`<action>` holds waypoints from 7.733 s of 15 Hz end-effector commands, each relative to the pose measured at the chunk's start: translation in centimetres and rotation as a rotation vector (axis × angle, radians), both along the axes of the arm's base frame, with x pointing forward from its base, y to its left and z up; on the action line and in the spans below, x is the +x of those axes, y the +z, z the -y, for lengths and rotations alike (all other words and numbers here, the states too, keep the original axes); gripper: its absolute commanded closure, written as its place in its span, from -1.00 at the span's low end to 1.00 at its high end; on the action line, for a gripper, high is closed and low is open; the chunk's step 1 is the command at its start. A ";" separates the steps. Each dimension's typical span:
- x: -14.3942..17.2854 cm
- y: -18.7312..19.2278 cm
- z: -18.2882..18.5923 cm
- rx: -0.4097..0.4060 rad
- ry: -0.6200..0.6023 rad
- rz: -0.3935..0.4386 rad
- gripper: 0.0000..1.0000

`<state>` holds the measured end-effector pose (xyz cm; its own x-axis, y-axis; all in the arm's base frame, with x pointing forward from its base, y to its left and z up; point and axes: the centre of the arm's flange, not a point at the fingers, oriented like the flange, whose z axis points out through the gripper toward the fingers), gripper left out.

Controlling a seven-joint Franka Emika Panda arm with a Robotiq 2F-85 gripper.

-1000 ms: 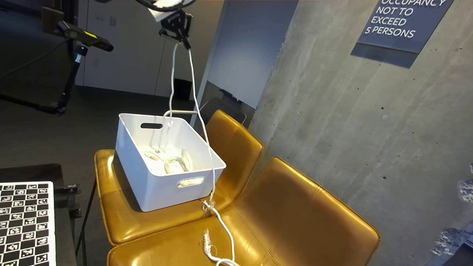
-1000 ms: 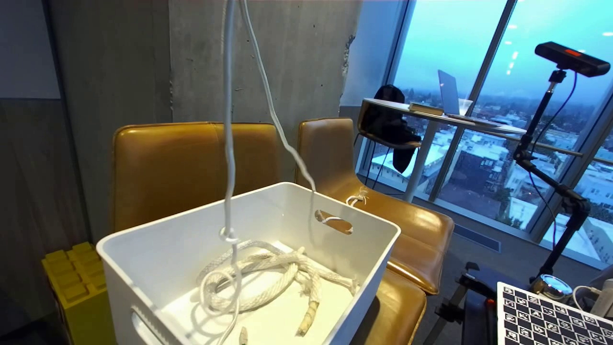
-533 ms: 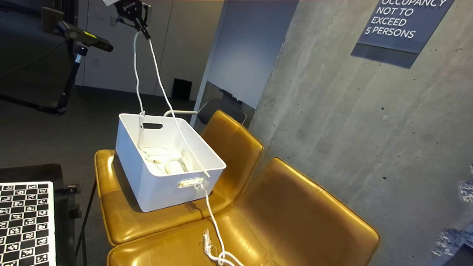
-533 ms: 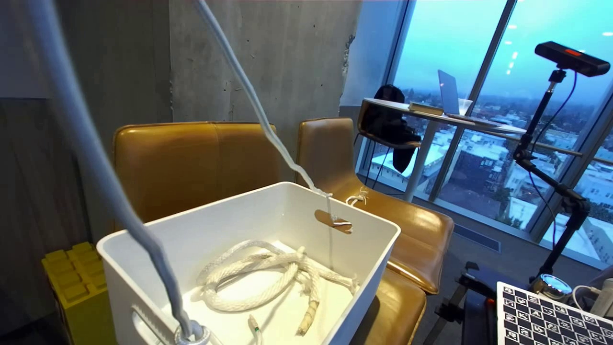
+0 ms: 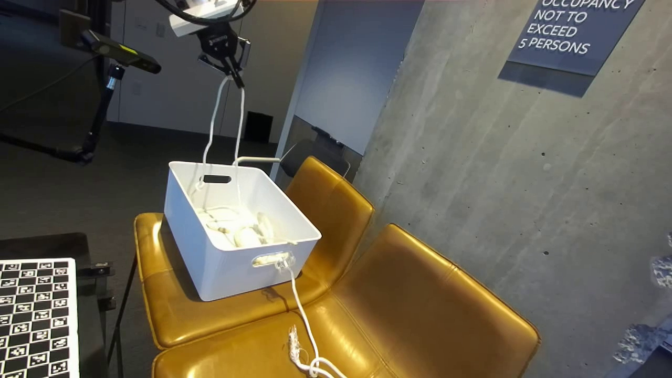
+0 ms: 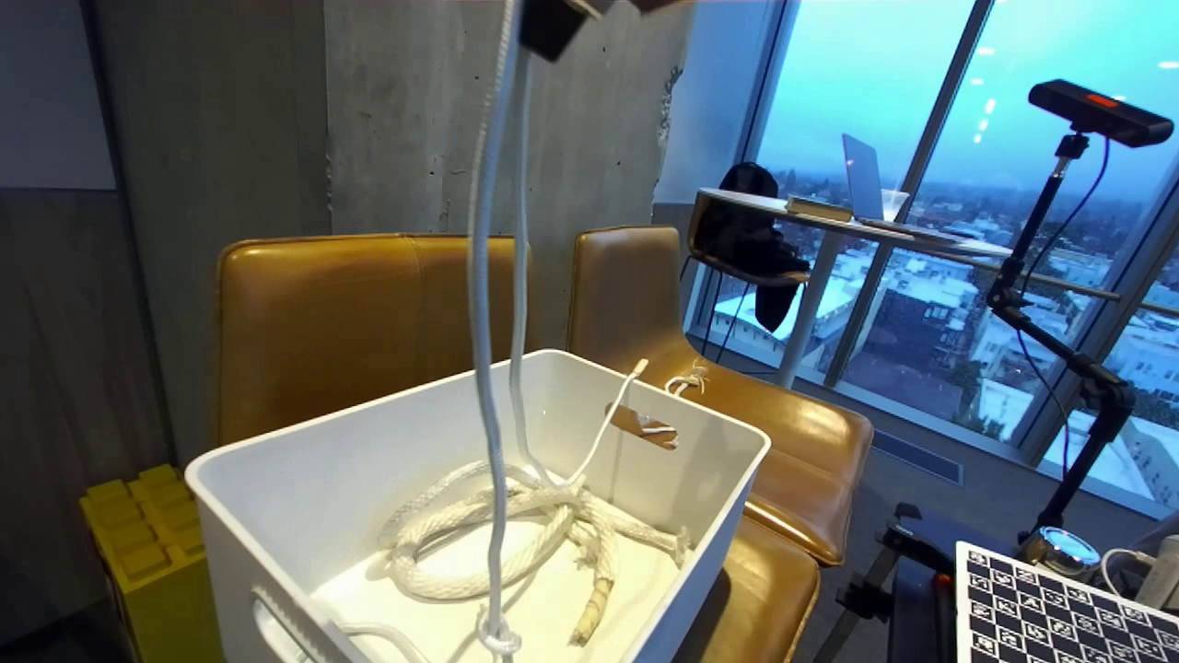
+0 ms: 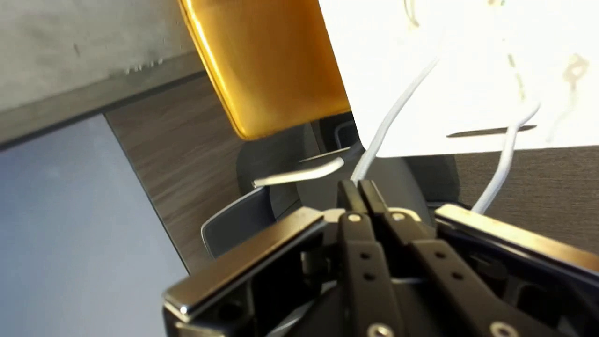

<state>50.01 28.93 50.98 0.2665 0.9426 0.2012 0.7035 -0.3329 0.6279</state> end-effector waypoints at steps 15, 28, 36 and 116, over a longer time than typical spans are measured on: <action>1.8 -3.2 14.3 0.202 -0.259 -0.196 -0.14; 2.8 -10.8 24.8 0.151 -0.360 -0.242 -1.00; 8.2 -18.4 28.9 0.148 -0.417 -0.296 -1.00; 11.2 -27.4 39.5 0.072 -0.411 -0.679 -1.00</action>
